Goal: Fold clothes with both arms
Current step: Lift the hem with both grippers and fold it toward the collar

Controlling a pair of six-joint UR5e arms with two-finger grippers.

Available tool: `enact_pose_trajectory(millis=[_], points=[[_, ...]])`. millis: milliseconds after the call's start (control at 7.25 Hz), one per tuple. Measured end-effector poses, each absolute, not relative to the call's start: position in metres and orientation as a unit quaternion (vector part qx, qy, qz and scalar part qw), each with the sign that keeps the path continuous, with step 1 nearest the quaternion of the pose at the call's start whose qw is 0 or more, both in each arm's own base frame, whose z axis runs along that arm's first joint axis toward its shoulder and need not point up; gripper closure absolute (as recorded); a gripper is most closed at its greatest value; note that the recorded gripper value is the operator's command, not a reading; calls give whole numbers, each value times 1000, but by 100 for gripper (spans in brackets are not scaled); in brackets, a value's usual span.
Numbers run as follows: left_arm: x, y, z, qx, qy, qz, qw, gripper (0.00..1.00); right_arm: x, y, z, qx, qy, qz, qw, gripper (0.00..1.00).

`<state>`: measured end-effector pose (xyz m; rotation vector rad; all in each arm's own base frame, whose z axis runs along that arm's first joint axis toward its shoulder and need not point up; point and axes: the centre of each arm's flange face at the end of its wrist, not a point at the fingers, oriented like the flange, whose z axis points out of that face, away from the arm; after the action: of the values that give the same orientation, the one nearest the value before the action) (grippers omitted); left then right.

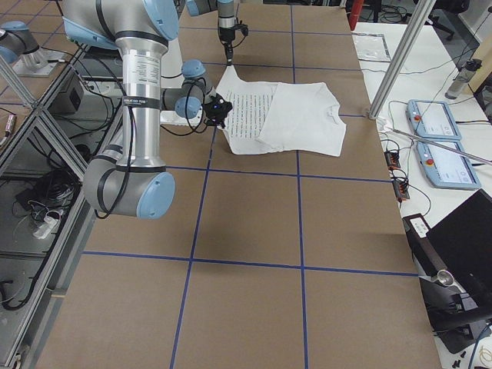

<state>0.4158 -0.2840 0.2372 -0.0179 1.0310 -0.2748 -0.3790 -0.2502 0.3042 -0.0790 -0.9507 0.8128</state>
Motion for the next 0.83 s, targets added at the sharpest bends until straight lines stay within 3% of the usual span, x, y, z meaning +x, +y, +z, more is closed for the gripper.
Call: enact_pose_trajectory(millis=[414, 828], points=[[407, -414, 237, 90, 469, -140, 867, 100, -375, -393, 271, 6, -405, 365, 839, 100], [413, -510, 263, 142, 470, -155, 858, 100, -380, -519, 272, 39, -360, 373, 854, 100]])
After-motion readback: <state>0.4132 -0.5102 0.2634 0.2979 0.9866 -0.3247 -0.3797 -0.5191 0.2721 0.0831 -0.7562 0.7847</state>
